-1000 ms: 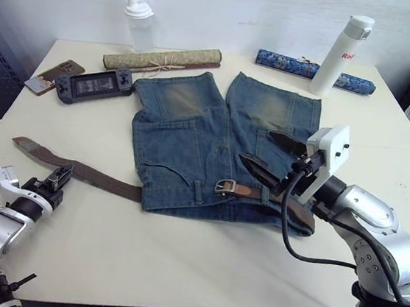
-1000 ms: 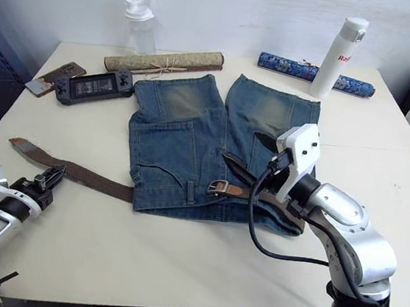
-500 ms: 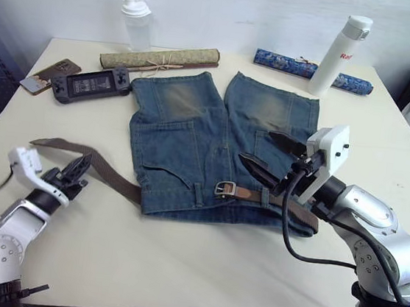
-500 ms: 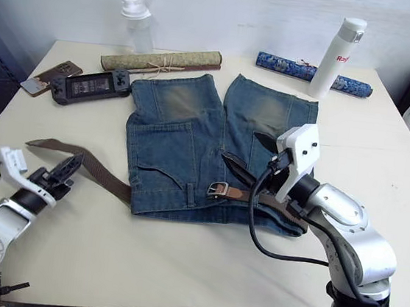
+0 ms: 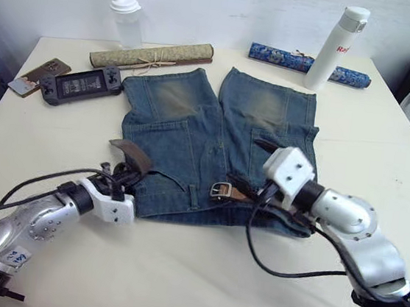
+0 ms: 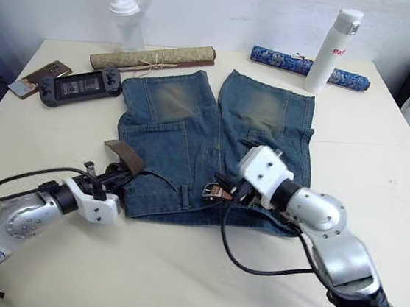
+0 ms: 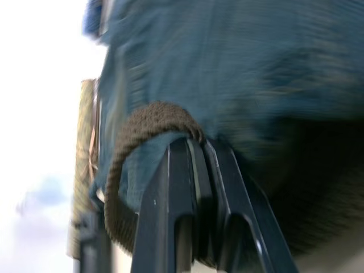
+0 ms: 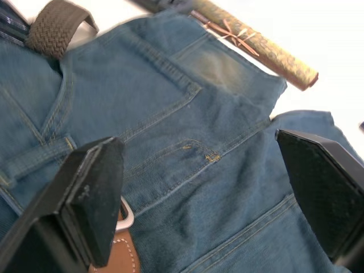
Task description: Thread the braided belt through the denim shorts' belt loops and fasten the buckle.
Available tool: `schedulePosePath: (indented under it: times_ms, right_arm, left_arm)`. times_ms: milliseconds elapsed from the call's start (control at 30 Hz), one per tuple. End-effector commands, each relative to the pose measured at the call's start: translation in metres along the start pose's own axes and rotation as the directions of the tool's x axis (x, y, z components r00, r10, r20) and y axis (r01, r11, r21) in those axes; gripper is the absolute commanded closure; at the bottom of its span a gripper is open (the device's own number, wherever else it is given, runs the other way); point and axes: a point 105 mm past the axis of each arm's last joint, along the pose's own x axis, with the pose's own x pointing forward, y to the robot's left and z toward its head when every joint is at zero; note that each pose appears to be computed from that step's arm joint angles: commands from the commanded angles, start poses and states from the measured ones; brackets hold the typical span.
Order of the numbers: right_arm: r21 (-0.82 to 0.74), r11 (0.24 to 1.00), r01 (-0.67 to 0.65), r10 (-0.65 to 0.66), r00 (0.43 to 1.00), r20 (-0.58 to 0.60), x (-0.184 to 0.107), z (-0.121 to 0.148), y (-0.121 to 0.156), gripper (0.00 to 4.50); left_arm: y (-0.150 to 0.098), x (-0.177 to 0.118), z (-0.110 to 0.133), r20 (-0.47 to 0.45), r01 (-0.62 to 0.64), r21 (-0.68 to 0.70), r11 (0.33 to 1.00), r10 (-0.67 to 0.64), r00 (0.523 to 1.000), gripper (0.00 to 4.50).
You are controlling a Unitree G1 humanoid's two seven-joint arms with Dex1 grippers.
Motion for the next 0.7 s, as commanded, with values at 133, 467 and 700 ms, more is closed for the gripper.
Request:
schedulePosePath:
  times_ms: [133, 467, 700]
  right_arm:
    - [-0.324, 0.943, -0.072, 0.066, 0.997, -0.029, 0.006, -0.01, 0.017, 0.0]
    - [-0.649, 0.751, -0.119, 0.2, 0.978, 0.052, 0.024, 0.008, 0.024, 0.0]
    - [-0.886, 0.425, -0.185, 0.49, 0.87, 0.053, 0.057, 0.03, 0.039, 0.0]
  left_arm:
    - [-0.032, 0.01, 0.018, 0.089, 0.129, 0.208, 0.97, -0.15, 0.985, 4.44]
    - [-0.02, 0.022, 0.033, 0.236, 0.111, 0.326, 0.939, -0.194, 0.952, 4.44]
    - [-0.017, 0.031, 0.034, 0.277, 0.114, 0.341, 0.933, -0.215, 0.936, 4.44]
